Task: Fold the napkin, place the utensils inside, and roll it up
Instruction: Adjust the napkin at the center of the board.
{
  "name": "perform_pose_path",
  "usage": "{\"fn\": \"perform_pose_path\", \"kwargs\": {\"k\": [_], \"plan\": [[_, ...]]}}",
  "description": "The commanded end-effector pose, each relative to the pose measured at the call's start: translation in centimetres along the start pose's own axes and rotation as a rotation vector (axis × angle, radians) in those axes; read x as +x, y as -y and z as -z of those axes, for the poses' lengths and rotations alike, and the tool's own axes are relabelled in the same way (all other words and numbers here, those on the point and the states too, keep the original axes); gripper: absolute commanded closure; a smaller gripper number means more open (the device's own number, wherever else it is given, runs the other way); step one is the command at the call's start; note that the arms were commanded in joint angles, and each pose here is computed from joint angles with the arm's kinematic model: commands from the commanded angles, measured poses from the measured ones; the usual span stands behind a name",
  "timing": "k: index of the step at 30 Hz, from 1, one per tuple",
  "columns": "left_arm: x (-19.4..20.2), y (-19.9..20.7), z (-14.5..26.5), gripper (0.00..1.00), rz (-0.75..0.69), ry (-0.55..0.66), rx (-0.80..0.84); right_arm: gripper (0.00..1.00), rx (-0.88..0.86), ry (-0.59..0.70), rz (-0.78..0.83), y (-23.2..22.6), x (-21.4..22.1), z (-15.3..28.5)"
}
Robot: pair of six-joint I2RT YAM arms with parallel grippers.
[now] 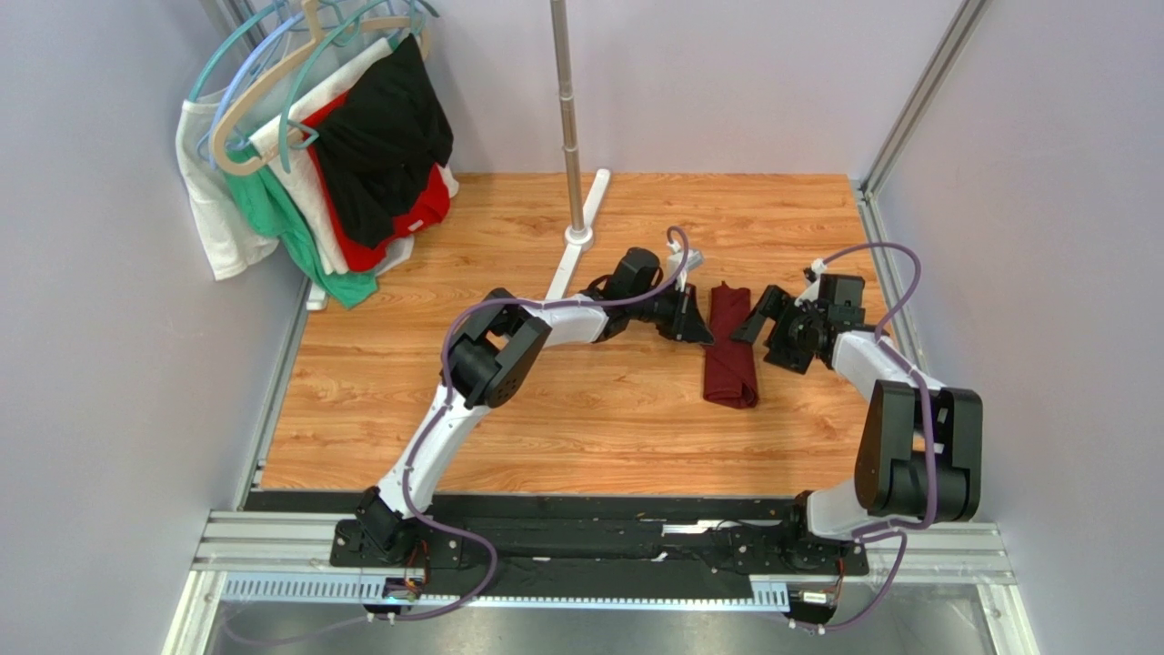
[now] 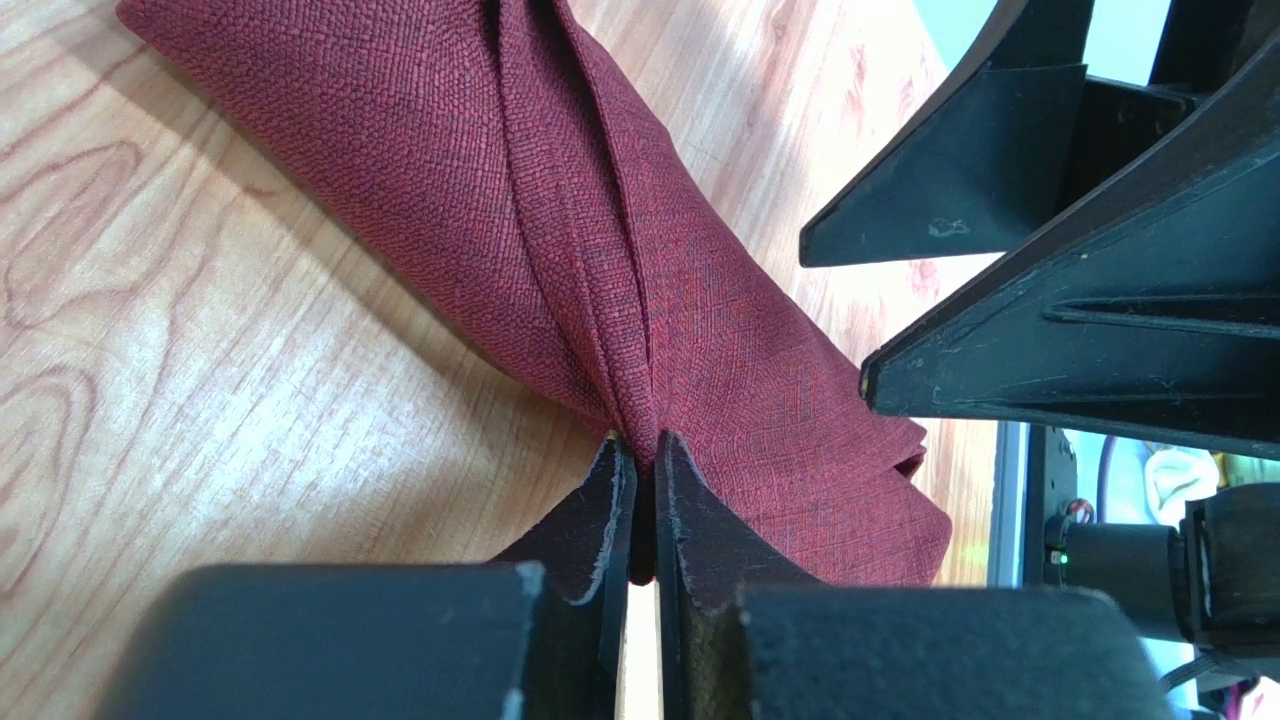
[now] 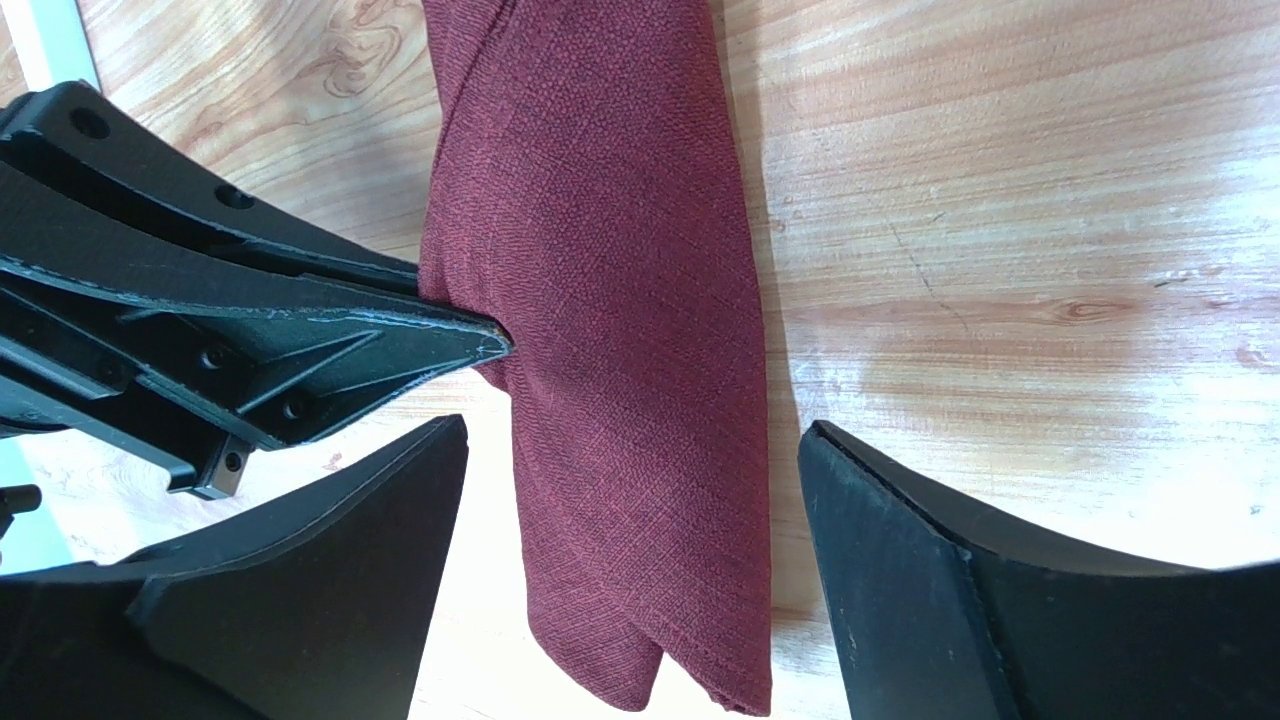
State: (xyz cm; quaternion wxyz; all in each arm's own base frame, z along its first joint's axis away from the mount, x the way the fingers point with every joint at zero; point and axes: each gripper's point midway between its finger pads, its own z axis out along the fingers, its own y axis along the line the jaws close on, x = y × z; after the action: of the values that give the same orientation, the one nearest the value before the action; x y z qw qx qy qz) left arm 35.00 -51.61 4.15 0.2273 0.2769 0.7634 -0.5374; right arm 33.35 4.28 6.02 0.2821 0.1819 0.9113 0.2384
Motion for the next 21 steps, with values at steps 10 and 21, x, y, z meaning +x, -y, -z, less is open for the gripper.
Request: {"fn": "perform_pose_path", "kwargs": {"k": [10, 21], "plan": [[-1.9, -0.2, 3.1, 1.0, 0.035, 0.055, 0.043, 0.15, -0.033, 0.03, 0.005, -0.5, -1.1, -0.2], [-3.6, 1.1, 4.7, 1.0, 0.023, 0.113, 0.117, 0.15, -0.048, 0.015, -0.002, -0.7, -0.7, -0.4]]}}
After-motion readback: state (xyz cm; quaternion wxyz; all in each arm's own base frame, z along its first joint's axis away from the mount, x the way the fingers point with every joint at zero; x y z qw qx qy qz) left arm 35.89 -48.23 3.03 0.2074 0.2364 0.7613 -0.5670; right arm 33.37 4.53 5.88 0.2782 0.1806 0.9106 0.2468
